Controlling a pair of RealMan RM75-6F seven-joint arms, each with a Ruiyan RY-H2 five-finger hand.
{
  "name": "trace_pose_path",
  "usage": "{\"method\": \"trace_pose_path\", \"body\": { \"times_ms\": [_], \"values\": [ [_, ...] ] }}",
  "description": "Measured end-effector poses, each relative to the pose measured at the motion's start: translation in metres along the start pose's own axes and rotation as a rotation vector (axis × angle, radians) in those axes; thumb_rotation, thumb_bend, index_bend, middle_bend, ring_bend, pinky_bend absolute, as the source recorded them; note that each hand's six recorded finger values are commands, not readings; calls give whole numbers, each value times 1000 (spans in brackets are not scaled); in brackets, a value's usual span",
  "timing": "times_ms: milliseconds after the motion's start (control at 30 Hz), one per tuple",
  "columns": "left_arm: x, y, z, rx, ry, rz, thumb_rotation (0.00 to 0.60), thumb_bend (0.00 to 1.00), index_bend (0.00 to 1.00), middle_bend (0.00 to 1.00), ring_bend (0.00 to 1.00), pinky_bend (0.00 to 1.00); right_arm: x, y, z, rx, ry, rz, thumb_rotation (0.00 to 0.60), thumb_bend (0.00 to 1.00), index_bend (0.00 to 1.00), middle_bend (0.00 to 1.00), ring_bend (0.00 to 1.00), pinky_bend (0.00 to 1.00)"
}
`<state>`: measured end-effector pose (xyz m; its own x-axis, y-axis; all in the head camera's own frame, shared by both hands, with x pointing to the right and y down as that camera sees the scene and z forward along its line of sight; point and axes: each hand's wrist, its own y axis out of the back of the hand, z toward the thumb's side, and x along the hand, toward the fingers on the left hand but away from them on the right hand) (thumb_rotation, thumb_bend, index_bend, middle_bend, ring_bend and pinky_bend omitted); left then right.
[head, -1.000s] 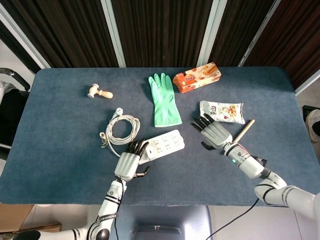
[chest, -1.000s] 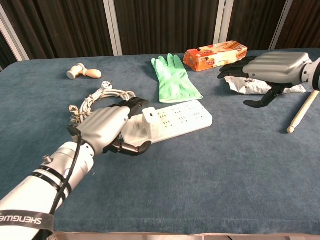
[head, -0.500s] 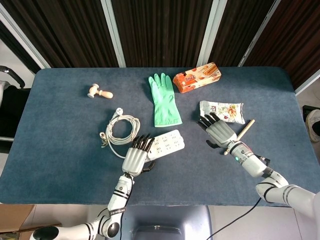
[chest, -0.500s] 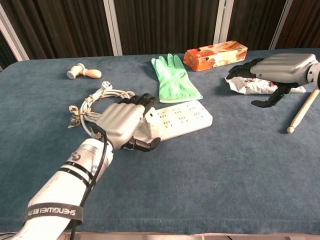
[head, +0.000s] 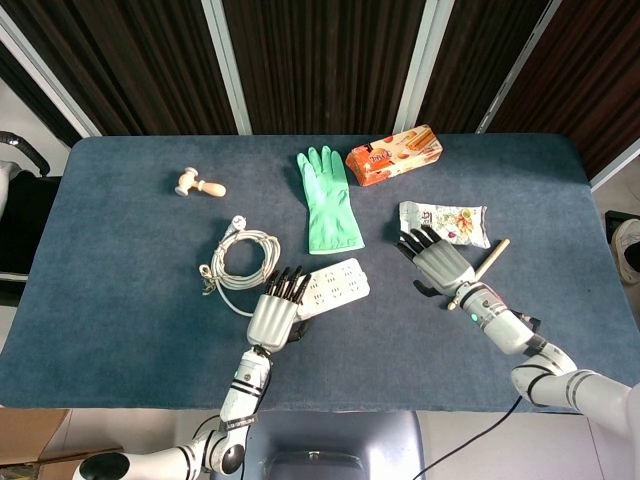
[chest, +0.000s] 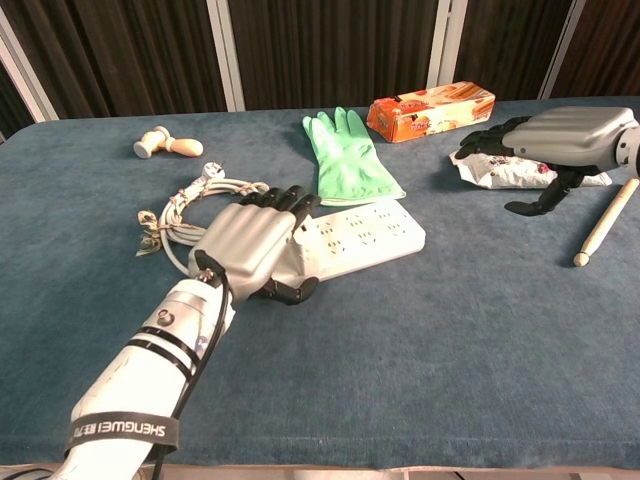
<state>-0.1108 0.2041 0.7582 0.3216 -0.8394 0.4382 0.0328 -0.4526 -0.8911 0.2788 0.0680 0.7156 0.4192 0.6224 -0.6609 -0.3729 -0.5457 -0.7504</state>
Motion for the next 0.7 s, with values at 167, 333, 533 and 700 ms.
{"method": "trace_pose_path", "body": {
  "times_ms": [167,333,533,700],
  "values": [
    [2,0,-2,20,5,5,408,320,1,18,8,137,0,-1,0,-3,-4,4,517,520,0,0,0,0],
    [3,4,-2,-8,2,35,424,329,72,156,106,156,0,-1,-1,-7,-10,10,518,520,0,0,0,0],
    [3,2,-4,-3,1,43,435,330,157,250,188,157,0,-1,-2,-5,-14,10,518,518,0,0,0,0],
    [3,3,-5,-5,-3,51,437,335,202,286,214,156,1,-3,-2,1,-15,15,517,518,0,0,0,0]
  ]
}}
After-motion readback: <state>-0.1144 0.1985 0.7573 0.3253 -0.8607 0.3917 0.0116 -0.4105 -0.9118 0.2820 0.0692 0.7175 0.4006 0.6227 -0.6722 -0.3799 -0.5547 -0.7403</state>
